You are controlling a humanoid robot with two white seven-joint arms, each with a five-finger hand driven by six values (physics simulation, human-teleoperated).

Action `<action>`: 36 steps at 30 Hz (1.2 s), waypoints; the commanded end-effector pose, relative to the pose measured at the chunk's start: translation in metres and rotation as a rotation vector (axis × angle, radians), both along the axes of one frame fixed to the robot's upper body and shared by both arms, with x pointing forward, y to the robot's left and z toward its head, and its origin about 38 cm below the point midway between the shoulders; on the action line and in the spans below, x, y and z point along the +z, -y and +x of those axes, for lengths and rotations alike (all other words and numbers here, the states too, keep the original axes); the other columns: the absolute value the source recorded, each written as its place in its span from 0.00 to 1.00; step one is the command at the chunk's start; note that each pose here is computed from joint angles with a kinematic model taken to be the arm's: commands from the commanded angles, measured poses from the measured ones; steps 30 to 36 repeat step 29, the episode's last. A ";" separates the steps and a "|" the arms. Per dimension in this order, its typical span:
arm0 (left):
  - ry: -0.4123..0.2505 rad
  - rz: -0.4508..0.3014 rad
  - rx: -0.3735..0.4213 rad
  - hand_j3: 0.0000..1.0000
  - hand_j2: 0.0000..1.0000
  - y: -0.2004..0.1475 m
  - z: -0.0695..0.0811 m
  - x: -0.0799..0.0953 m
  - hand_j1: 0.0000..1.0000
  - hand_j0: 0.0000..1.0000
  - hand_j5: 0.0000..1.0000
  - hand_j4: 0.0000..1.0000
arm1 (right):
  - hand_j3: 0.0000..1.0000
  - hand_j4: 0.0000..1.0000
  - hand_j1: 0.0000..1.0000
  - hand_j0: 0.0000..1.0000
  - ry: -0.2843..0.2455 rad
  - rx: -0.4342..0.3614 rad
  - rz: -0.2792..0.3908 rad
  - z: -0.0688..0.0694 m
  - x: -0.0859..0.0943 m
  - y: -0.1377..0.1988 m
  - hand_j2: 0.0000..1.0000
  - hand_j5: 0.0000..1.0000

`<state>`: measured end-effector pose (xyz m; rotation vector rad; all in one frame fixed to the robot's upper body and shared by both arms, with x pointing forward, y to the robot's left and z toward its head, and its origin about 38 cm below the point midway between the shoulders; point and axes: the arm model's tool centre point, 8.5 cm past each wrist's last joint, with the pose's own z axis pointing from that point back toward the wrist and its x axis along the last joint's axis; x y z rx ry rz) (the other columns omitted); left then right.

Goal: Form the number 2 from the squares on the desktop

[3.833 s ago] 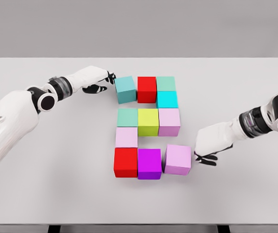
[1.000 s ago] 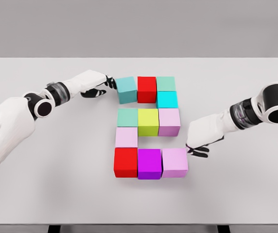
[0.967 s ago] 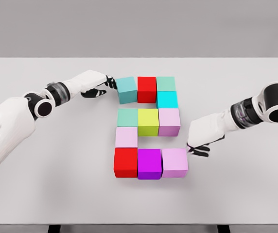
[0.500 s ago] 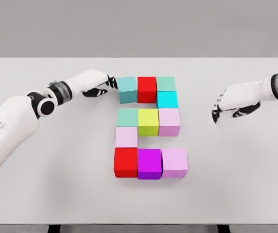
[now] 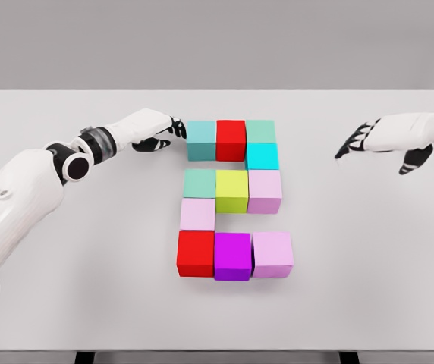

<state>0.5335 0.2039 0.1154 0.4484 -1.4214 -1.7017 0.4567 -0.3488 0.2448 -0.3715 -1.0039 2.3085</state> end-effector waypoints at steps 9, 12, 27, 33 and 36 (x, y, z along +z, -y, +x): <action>0.045 -0.025 0.081 0.64 0.64 -0.054 0.005 0.026 0.64 0.64 0.64 0.64 | 1.00 1.00 1.00 1.00 0.036 0.006 0.067 0.007 0.003 -0.011 1.00 1.00; 0.065 -0.062 0.084 1.00 1.00 -0.071 0.002 0.042 1.00 1.00 1.00 1.00 | 1.00 1.00 1.00 1.00 0.037 -0.016 0.082 0.004 0.001 -0.004 1.00 1.00; 0.066 -0.080 -0.113 1.00 1.00 -0.155 -0.105 0.075 1.00 1.00 1.00 1.00 | 1.00 1.00 1.00 1.00 0.032 -0.053 0.134 0.000 -0.008 0.004 1.00 1.00; 0.058 -0.083 -0.108 1.00 1.00 -0.156 -0.106 0.072 1.00 1.00 1.00 1.00 | 1.00 1.00 1.00 1.00 0.031 -0.063 0.133 0.001 -0.009 0.006 1.00 1.00; 0.058 -0.083 -0.108 1.00 1.00 -0.156 -0.106 0.072 1.00 1.00 1.00 1.00 | 1.00 1.00 1.00 1.00 0.031 -0.063 0.133 0.001 -0.009 0.006 1.00 1.00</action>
